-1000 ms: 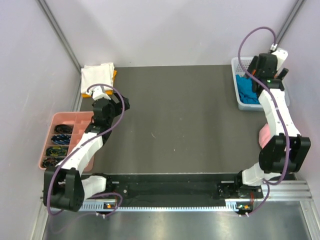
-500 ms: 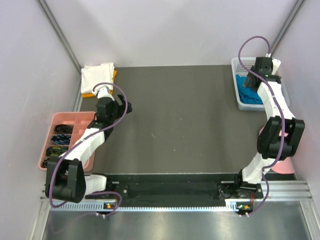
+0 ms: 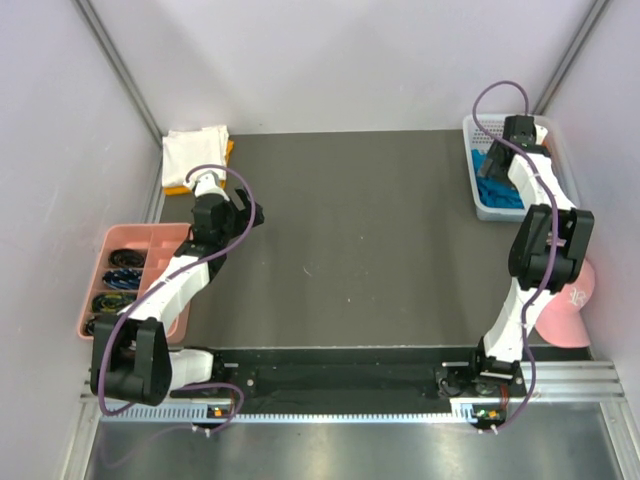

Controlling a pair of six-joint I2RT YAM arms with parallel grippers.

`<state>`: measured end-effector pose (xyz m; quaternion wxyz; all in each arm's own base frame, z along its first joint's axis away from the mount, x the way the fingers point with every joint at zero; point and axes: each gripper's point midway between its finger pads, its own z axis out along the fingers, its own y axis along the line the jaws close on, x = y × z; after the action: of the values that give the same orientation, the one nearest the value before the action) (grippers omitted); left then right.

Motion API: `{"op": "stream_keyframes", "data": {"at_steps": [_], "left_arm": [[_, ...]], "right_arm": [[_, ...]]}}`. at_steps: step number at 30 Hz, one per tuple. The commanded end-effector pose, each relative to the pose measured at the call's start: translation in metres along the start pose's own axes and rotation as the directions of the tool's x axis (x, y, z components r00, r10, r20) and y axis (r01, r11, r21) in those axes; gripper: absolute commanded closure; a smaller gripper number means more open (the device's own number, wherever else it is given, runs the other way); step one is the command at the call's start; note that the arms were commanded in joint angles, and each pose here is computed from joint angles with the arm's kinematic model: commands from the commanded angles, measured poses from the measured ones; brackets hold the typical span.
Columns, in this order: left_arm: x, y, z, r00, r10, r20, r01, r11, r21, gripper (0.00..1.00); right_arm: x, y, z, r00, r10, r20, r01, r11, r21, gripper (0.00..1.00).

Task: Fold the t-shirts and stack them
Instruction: Grab crumpled tshirt from bin with the right arm

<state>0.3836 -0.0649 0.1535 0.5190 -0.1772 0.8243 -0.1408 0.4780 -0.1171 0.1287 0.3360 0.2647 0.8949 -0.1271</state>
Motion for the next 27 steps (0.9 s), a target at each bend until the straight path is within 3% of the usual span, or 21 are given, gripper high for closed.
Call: {"op": "stream_keyframes", "data": {"at_steps": [1,3,7,14,21,24,27], "left_arm": [[-0.021,-0.011,-0.001,0.999,0.015,0.051,-0.016,1.0,0.025,0.02],[-0.02,-0.009,0.0,0.999,0.017,0.049,-0.018,1.0,0.018,0.02],[-0.019,-0.008,0.001,0.999,0.02,0.045,-0.021,1.0,0.016,0.02],[-0.019,-0.007,0.0,0.998,0.023,0.05,-0.024,1.0,0.008,0.03],[-0.017,-0.005,0.001,0.999,0.026,0.044,-0.027,1.0,0.002,0.03],[-0.018,-0.005,0.0,0.999,0.026,0.047,-0.026,1.0,0.001,0.03],[-0.017,-0.004,0.0,0.999,0.027,0.045,-0.027,1.0,0.0,0.03]], "right_arm": [[-0.03,-0.003,0.001,0.998,0.048,0.044,-0.047,0.999,-0.02,0.17],[-0.027,-0.002,0.005,0.998,0.046,0.032,-0.045,0.999,-0.022,0.21],[-0.025,-0.001,0.01,0.999,0.041,0.023,-0.04,0.999,-0.021,0.38],[-0.018,0.0,0.018,0.999,0.033,0.004,-0.033,0.999,-0.021,0.41],[-0.013,0.004,0.024,0.999,0.03,-0.013,-0.03,0.999,-0.039,0.5],[-0.014,0.004,0.024,0.999,0.031,-0.007,-0.032,0.999,-0.036,0.69],[-0.016,0.003,0.024,0.999,0.032,0.002,-0.032,0.999,-0.031,0.79]]}}
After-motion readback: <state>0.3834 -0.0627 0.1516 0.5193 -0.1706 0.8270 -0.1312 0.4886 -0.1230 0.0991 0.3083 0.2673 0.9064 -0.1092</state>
